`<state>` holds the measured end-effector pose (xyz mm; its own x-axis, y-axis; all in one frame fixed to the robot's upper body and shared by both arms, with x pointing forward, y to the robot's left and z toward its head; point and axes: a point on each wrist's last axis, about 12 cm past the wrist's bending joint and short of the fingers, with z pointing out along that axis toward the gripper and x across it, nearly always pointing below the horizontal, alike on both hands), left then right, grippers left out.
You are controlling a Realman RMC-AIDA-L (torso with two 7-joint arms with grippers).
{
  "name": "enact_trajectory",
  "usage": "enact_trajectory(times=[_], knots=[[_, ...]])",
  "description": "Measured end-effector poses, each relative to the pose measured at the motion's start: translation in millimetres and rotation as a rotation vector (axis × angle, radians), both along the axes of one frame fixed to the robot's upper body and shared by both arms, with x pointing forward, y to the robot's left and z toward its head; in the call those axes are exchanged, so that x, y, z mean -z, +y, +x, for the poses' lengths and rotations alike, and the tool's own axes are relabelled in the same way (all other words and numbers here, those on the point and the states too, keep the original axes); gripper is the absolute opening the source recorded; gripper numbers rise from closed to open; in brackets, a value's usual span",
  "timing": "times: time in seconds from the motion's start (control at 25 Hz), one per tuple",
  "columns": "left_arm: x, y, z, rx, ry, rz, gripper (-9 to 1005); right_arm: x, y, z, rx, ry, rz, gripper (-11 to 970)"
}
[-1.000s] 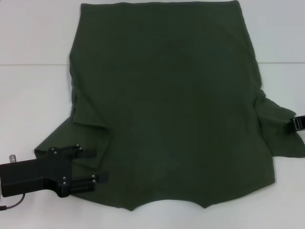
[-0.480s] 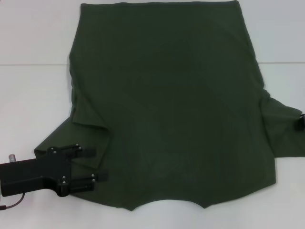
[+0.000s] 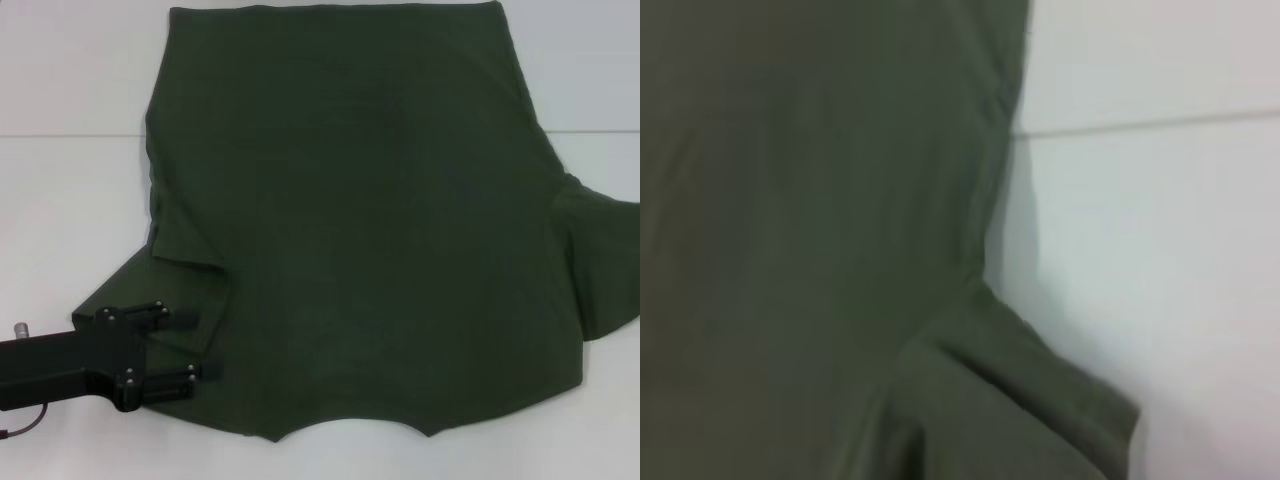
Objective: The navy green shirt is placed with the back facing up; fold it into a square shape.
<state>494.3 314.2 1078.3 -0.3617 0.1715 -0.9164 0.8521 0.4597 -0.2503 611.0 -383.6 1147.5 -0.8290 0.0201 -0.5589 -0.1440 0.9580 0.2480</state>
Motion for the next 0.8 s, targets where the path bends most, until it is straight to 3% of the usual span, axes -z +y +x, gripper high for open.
enact_trajectory(times=[0.44, 0.8], knots=[[-1.2, 1.3, 0.9, 0.002, 0.012, 0.004, 764, -27.5, 37.2, 26.8, -0.123, -0.052, -0.04, 36], [-0.1, 2.0, -0.7, -0.002, 0.018, 0.004, 764, -47.1, 57.4, 38.3, -0.186, -0.066, -0.111, 35]])
